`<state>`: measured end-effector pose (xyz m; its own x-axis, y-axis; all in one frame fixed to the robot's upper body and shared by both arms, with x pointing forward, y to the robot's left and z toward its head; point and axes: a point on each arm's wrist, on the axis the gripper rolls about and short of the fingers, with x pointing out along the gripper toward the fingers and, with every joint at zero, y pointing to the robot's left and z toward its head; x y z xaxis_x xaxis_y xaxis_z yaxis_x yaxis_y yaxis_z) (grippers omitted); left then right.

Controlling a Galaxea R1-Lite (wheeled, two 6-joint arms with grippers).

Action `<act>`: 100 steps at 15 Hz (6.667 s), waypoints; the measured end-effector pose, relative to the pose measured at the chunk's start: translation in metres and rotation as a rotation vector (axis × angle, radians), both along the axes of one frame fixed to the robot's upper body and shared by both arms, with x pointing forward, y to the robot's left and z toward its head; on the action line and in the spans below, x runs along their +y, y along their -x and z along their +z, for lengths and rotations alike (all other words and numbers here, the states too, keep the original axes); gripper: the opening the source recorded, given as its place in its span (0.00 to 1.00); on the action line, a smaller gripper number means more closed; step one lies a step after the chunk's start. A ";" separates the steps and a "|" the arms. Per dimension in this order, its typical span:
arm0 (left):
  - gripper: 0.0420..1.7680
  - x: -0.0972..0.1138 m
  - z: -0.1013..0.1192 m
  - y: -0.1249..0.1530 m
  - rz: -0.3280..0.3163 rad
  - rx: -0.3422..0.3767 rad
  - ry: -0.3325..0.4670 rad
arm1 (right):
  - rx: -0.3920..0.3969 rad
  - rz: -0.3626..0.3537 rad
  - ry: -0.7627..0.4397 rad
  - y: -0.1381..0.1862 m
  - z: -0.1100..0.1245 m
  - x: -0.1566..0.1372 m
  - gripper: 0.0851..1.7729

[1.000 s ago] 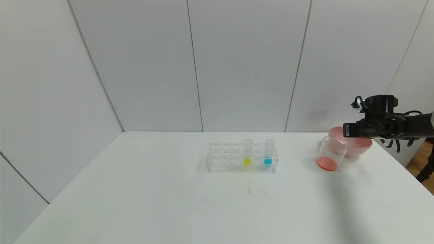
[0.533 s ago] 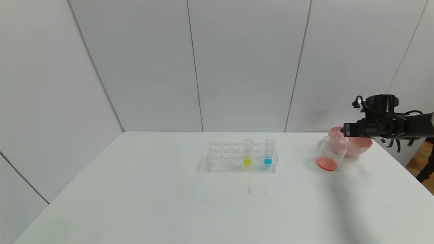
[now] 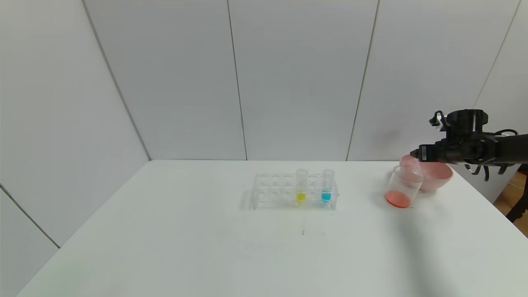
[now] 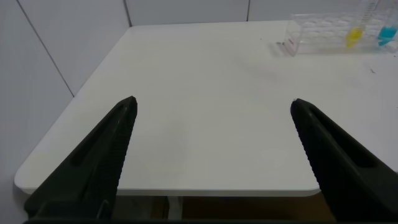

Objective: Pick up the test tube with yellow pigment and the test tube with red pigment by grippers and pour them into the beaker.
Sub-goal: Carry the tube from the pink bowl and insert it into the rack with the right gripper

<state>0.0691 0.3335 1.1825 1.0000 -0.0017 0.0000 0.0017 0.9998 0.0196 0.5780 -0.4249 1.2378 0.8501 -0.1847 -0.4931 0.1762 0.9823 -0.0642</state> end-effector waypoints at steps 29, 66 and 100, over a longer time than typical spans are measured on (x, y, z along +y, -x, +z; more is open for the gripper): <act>1.00 0.000 0.000 0.000 0.000 0.000 0.000 | -0.278 0.288 -0.125 0.190 0.143 0.147 0.96; 1.00 0.000 0.000 0.000 0.000 0.000 0.000 | -0.199 0.460 -0.090 0.175 -0.028 0.342 0.96; 1.00 0.000 0.000 0.000 0.000 0.000 0.000 | -0.280 0.384 -0.093 0.123 -0.059 0.354 0.96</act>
<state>0.0691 0.3335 1.1825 1.0000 -0.0017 0.0000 0.0017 0.9998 0.0200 0.4548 -0.0708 1.1788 0.9506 0.2028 -0.2351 -0.2027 0.9789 0.0249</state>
